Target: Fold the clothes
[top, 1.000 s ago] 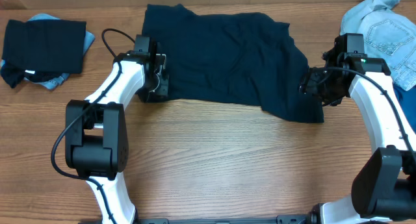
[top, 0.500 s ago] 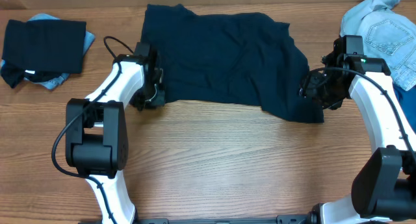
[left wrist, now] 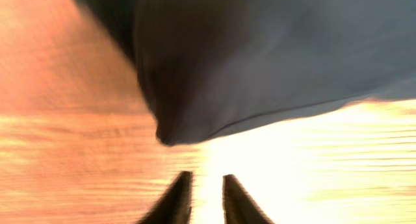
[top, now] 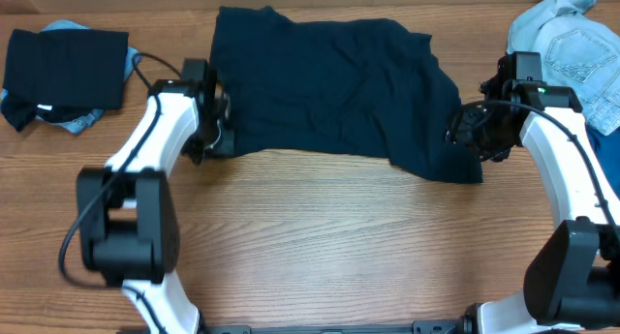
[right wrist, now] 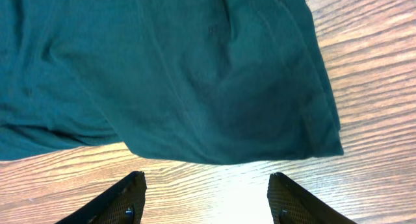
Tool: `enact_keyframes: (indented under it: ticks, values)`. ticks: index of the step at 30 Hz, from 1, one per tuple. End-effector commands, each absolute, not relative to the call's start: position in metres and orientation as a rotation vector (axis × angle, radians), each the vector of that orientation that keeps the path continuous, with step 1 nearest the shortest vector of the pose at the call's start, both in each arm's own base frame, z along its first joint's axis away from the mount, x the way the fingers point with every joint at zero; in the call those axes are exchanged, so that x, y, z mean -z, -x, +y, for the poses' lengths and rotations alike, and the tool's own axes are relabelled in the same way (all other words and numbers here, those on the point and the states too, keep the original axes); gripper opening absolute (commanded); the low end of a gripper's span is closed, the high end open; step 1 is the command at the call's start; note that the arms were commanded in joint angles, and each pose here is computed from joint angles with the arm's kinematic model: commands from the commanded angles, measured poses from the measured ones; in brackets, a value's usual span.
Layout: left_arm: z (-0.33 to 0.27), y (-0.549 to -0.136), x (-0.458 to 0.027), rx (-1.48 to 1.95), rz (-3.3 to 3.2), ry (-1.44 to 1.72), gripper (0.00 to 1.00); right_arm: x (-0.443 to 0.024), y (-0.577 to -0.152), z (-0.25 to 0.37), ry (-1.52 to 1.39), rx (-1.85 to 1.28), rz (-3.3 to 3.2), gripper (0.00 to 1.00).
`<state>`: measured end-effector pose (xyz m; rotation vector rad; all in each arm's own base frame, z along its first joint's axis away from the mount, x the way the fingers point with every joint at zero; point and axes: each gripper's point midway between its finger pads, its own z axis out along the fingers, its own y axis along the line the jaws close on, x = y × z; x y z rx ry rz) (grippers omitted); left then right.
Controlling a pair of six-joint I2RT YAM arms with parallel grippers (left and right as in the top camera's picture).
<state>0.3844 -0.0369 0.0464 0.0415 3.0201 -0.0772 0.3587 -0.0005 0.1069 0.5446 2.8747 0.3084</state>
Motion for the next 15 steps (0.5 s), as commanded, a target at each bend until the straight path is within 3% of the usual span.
enact_keyframes:
  ticks: [1,8,11,12,15]
  values:
    - [-0.058,-0.416,-0.110,0.144,2.762,-0.106,0.51,-0.105,-0.361,-0.003,-0.541,-0.294,2.867,0.64]
    - [-0.061,-0.437,-0.069,0.150,2.780,-0.104,0.53,-0.105,-0.361,-0.003,-0.540,-0.294,2.867,0.64]
    - [-0.066,-0.435,-0.036,0.182,2.846,-0.108,0.45,-0.105,-0.361,-0.003,-0.540,-0.294,2.867,0.64]
    - [-0.068,-0.431,-0.020,0.201,2.886,-0.109,0.36,-0.105,-0.361,-0.003,-0.540,-0.294,2.868,0.64]
    - [-0.069,-0.428,-0.009,0.213,2.914,-0.103,0.34,-0.105,-0.360,-0.003,-0.540,-0.294,2.869,0.64]
